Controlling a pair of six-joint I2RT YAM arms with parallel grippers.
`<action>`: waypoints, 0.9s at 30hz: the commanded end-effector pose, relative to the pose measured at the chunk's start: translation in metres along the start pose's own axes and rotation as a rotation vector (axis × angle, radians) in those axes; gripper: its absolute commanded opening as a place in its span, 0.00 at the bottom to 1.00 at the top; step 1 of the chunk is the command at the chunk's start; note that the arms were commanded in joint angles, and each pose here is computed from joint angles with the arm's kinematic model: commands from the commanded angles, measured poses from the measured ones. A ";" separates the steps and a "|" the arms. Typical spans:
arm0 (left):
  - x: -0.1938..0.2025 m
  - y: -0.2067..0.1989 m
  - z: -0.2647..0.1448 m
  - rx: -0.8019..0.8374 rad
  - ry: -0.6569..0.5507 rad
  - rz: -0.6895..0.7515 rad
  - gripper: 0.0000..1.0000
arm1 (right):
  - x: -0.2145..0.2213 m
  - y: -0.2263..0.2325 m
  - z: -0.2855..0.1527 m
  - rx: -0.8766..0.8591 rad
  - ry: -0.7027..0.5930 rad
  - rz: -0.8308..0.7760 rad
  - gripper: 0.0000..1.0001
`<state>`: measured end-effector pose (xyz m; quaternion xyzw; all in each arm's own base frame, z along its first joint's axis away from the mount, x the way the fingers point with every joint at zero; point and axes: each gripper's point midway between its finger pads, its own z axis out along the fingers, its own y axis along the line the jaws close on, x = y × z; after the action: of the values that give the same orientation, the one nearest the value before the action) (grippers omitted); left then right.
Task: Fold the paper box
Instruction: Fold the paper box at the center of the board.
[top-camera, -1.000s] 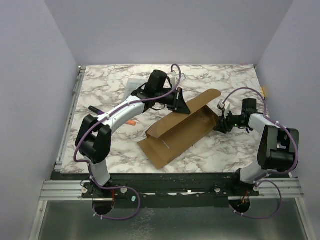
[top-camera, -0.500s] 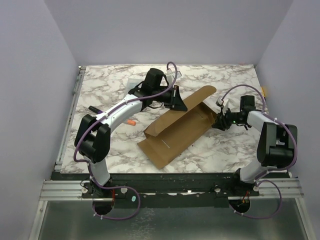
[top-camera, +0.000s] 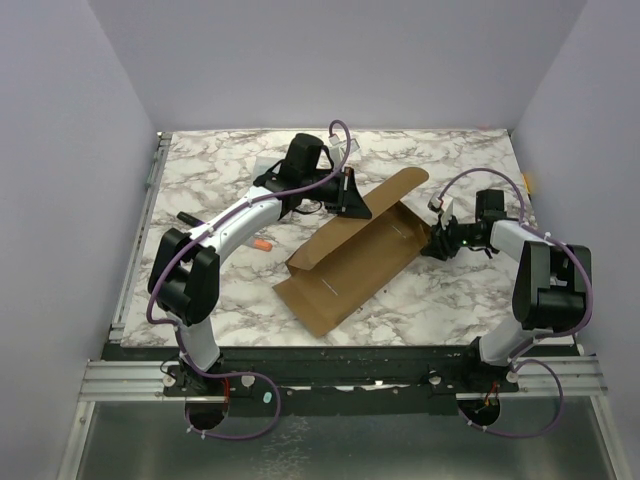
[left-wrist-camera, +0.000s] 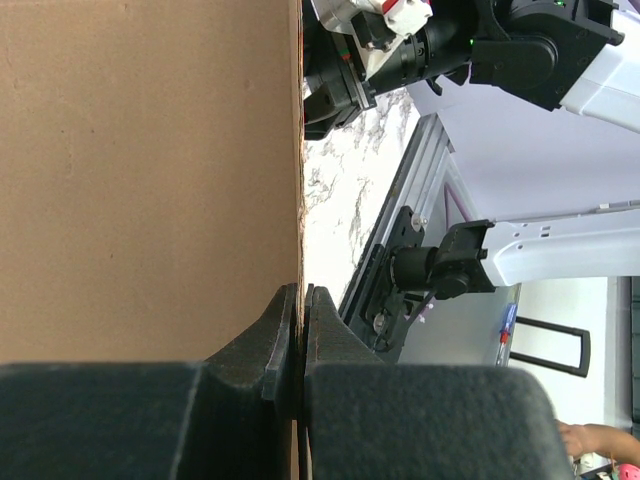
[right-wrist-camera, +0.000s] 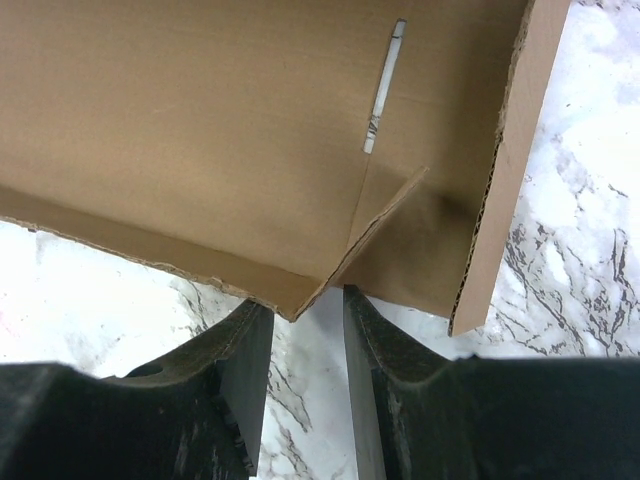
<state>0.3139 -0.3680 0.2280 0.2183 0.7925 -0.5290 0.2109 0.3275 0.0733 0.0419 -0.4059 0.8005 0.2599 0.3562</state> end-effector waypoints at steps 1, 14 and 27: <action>-0.007 -0.006 -0.001 0.019 -0.006 0.027 0.00 | -0.005 -0.010 0.002 0.023 0.004 -0.004 0.37; -0.001 -0.025 -0.003 0.099 0.035 -0.032 0.00 | -0.005 -0.012 0.002 0.042 0.002 0.023 0.37; -0.006 -0.025 0.001 0.085 0.018 -0.022 0.00 | -0.003 -0.006 0.001 0.024 0.009 0.038 0.40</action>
<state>0.3058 -0.3720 0.2369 0.2113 0.7864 -0.5490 0.1886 0.3307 0.0715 0.0418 -0.3855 0.8126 0.2583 0.3525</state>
